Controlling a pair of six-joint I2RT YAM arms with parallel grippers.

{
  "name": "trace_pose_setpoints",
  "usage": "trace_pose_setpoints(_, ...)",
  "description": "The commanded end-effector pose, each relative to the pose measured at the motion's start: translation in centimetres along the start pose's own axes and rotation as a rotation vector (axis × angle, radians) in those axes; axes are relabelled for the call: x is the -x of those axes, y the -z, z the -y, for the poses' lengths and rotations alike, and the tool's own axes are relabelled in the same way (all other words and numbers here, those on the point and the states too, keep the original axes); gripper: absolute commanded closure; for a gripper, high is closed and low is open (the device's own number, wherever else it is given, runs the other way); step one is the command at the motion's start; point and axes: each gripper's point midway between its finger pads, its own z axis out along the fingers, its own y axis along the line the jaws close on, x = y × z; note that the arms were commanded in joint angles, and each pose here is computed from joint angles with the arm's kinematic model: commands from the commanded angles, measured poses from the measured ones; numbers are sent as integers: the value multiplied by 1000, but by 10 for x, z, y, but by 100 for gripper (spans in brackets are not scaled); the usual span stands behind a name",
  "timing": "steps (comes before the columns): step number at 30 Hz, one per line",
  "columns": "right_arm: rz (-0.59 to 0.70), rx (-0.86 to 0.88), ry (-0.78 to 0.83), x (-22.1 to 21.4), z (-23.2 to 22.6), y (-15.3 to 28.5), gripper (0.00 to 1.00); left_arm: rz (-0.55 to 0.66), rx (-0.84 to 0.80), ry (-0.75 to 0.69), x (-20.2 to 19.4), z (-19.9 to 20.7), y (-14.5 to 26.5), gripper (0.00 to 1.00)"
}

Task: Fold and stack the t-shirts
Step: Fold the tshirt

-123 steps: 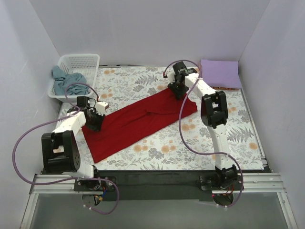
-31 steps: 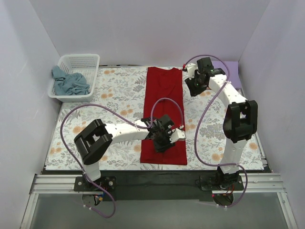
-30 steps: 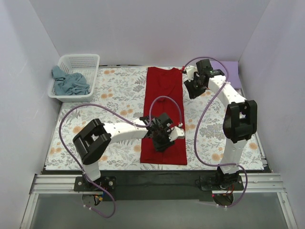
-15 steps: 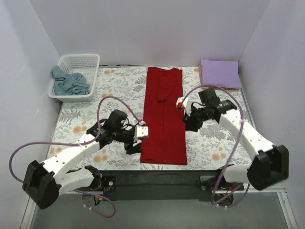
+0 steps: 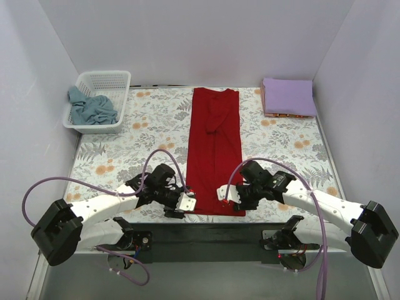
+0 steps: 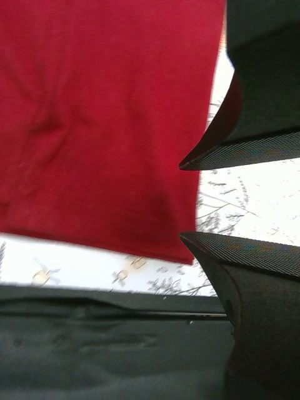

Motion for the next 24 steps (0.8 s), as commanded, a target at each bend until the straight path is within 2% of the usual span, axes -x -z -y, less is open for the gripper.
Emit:
trace_pose_setpoints(1, 5, 15, 102, 9, -5, -8, 49, 2, 32, -94, 0, -8, -7, 40)
trace_pose_setpoints(6, -18, 60, 179, 9, -24, -16, 43, -19, 40, -70, -9, -7, -12, 41)
trace_pose_setpoints(19, -95, 129, 203, -20, -42, -38, 46, -45, 24, -72, -21, 1, -21, 48)
trace_pose_setpoints(21, -110, 102, 203, -24, -37, -42, 53, -48, 23, -82, -22, 2, -23, 51)
trace_pose_setpoints(22, -130, 110, 187, -31, -40, -45, 56, -52, 12, -80, -24, 4, -25, 56)
trace_pose_setpoints(24, -152, 76, 183, -36, -34, -49, 69, -63, -2, -75, -26, 5, -27, 62)
